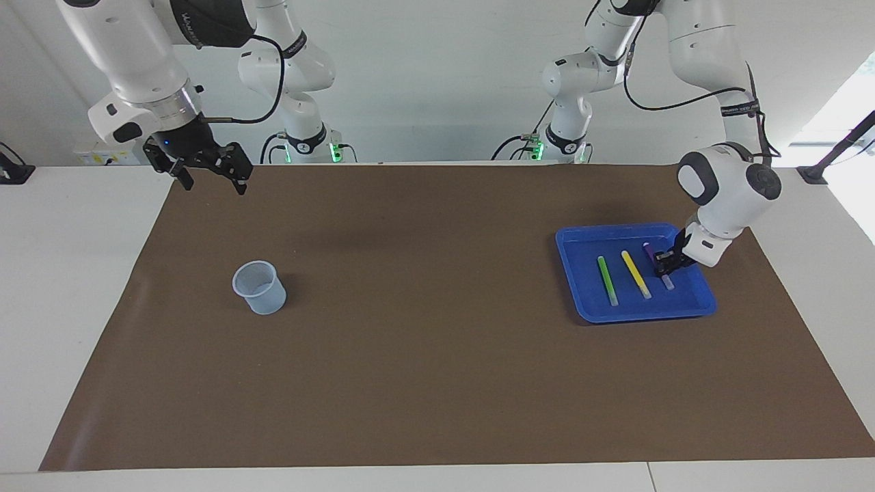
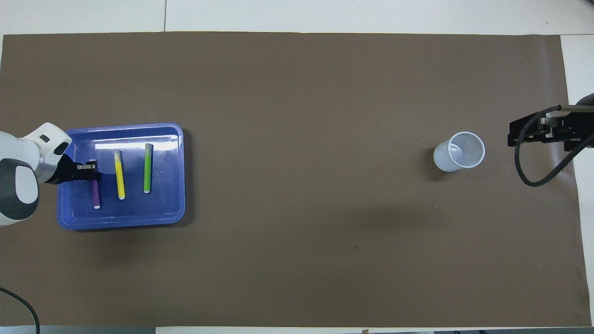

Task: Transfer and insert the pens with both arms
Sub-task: 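Lower the left gripper onto the purple pen in the tray and grasp it, then lift the purple pen with the left gripper while the right gripper approaches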

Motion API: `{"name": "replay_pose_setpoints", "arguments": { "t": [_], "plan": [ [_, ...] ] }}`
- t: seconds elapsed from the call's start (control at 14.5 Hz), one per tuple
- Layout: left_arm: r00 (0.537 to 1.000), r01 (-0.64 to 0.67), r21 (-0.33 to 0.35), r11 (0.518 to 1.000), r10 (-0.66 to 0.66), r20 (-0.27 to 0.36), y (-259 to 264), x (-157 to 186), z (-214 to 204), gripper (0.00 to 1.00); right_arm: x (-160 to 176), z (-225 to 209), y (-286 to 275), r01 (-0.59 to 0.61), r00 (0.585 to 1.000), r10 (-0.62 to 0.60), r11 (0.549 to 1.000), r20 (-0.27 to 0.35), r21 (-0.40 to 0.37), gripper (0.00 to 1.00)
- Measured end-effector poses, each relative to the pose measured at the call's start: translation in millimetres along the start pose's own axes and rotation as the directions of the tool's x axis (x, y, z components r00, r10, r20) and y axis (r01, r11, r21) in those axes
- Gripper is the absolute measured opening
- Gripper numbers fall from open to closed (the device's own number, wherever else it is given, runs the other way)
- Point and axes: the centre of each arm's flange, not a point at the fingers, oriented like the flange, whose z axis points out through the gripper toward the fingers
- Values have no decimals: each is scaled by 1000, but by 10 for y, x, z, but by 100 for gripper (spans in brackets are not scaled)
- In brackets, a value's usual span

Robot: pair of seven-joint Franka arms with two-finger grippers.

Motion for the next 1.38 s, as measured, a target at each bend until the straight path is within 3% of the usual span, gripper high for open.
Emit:
{"name": "replay_pose_setpoints", "arguments": {
  "t": [0.48,0.96,1.17,1.38],
  "plan": [
    [1000,3,-1,1000,-3,4,2,32,-60,17,0,0,0,0,1000,0,1000,0,0,100],
    [976,193,-17,981,-190,102,315,290,-986,17,0,0,0,0,1000,0,1000,0,0,100],
    [928,349,-63,935,-335,160,690,253,-1243,17,-2,1,0,0,1000,0,1000,2,0,100],
    [826,547,-121,828,-510,240,1049,180,-1490,17,-21,14,-19,4,1000,-4,1000,16,-2,100]
  ]
}}
